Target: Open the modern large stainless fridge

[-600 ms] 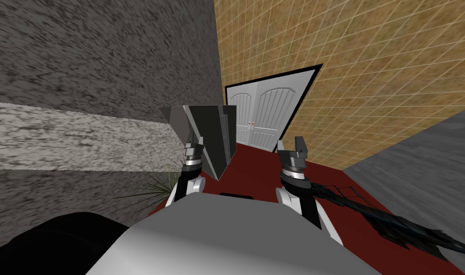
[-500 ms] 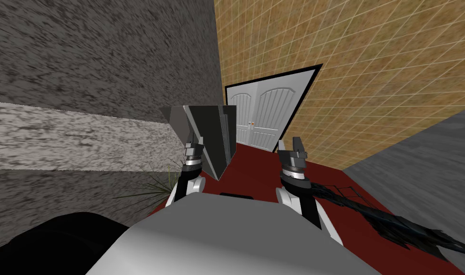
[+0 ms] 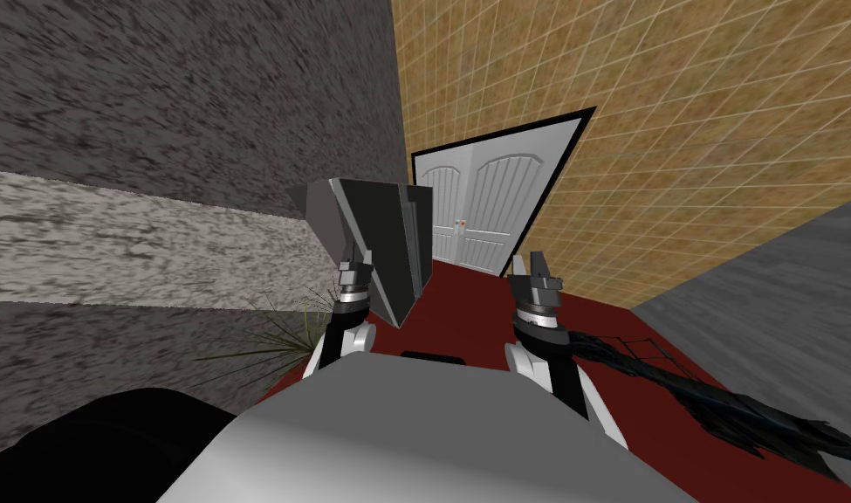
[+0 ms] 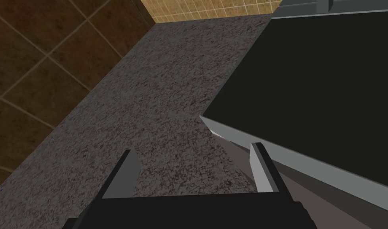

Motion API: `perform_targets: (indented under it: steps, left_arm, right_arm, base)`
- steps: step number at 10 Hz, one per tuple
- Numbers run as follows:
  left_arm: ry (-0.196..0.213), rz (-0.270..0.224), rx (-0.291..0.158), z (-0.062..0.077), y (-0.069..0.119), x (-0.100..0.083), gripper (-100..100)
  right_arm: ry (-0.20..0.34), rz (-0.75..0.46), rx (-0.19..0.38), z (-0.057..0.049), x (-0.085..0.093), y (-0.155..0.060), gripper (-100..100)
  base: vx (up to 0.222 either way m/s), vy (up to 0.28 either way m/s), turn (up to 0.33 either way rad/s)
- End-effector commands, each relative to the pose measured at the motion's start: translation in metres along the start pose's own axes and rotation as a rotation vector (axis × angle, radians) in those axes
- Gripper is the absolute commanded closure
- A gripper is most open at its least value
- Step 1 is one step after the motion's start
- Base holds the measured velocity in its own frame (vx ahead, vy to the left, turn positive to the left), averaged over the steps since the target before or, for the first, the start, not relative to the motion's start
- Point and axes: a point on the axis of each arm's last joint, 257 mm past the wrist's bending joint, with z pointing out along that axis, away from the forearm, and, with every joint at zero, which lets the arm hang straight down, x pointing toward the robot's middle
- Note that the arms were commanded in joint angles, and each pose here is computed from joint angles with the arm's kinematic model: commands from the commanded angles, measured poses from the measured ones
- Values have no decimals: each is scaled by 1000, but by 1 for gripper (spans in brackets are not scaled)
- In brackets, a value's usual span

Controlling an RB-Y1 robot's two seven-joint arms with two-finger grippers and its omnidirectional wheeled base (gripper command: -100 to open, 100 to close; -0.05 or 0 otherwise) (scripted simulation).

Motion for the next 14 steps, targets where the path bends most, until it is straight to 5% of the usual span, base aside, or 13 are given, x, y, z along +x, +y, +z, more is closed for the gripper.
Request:
perform_targets:
  steps: [1,3,4,9,10,13,14]
  left_arm:
    - [0,0,0,0,0,0,0]
    - [0,0,0,0,0,0,0]
    - [42,13,-11,2,7,5,-100]
    - [153,74,-99,25,57,5,-100]
    - [160,72,-78,32,52,8,-100]
    - [175,107,-129,50,78,-5,-100]
    - [177,103,-110,56,73,-2,-100]
  right_arm:
    - [0,0,0,0,0,0,0]
    - [0,0,0,0,0,0,0]
    - [0,0,0,0,0,0,0]
    - [0,0,1,0,0,0,0]
    - [0,0,1,0,0,0,0]
    - [0,0,1,0,0,0,0]
    - [0,0,1,0,0,0,0]
  base:
    - [0,0,0]
    - [0,0,0]
    - [13,-13,-26]
    - [27,-61,-54]
    - [37,-60,-24]
    - [35,-54,-43]
    - [21,-48,-33]
